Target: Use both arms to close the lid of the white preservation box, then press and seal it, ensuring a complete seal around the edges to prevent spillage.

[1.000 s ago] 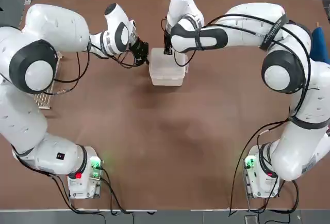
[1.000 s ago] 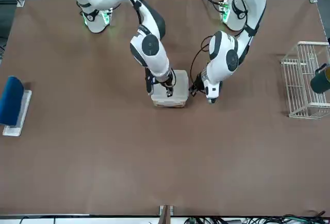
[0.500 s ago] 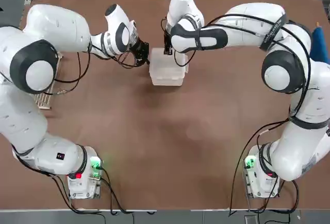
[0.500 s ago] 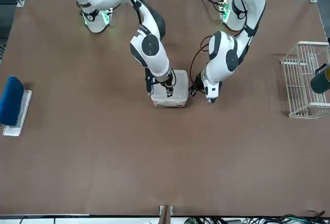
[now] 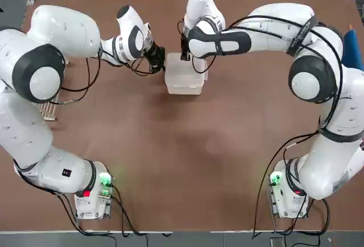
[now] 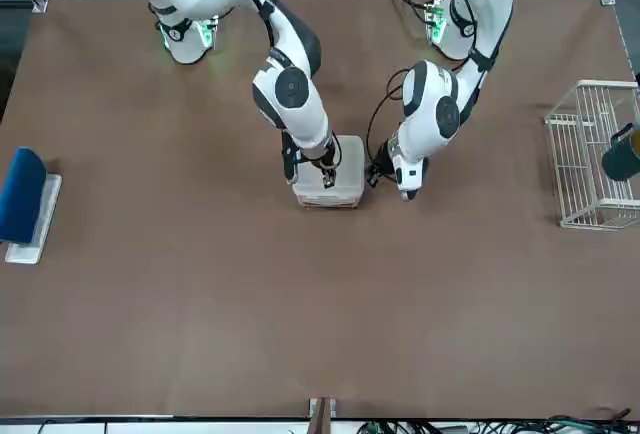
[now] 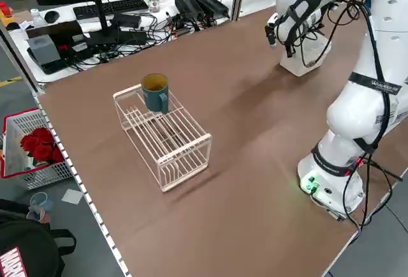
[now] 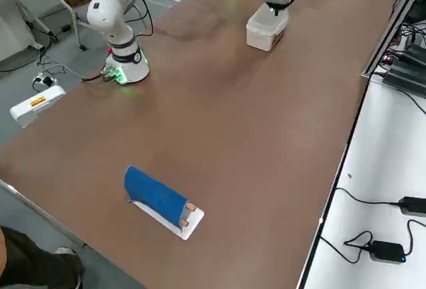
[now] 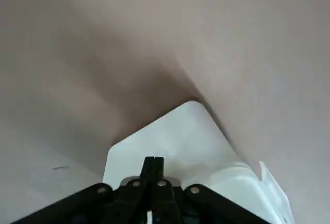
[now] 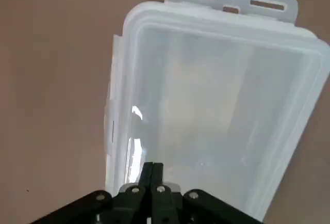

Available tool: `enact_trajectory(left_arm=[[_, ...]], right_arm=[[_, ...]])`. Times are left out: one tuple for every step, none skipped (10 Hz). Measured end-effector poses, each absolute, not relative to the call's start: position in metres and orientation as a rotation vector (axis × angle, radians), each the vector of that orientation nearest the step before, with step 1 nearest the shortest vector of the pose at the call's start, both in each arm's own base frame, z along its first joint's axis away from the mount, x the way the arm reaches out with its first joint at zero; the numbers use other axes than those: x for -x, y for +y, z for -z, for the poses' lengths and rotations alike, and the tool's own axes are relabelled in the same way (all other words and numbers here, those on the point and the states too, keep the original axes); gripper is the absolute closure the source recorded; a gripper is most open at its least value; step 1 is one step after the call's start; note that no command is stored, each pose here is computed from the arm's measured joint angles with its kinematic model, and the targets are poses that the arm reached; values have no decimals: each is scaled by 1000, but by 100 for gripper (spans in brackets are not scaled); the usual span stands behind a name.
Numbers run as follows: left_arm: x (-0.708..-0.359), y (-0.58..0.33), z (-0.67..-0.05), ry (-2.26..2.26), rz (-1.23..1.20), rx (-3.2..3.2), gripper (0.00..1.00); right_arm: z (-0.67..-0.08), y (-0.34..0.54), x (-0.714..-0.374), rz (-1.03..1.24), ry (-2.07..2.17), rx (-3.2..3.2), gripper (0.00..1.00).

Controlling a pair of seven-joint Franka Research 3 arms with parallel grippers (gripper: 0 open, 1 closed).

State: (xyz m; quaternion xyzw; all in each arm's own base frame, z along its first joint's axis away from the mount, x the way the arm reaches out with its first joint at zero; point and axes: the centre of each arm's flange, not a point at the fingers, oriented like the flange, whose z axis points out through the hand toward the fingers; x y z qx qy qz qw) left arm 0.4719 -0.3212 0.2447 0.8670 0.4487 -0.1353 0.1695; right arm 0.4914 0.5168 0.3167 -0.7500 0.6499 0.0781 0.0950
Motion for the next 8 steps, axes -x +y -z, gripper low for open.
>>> enact_trajectory(left_arm=[[-472, -321, -245, 1275, 385, -2464, 99], [-472, -321, -245, 1275, 385, -2464, 99], [-472, -321, -245, 1266, 386, -2472, 99], [-473, -322, -246, 1251, 391, -2487, 99], [-475, -322, -248, 1241, 405, -2499, 99], [-477, -320, -250, 1235, 423, -2505, 99], [-480, -318, -253, 1232, 432, -2505, 99], [-483, -315, -259, 1223, 440, -2506, 99]], right_arm=[[-317, 517, -491, -231, 1927, 2224, 99], [-317, 517, -491, -231, 1927, 2223, 99], [-317, 517, -491, -232, 1927, 2224, 99], [-317, 517, -491, -232, 1926, 2224, 99], [-317, 517, -491, -232, 1926, 2224, 99], [-317, 517, -491, -232, 1926, 2224, 99], [-317, 517, -491, -232, 1926, 2224, 99], [-317, 517, -491, -232, 1926, 2224, 99]])
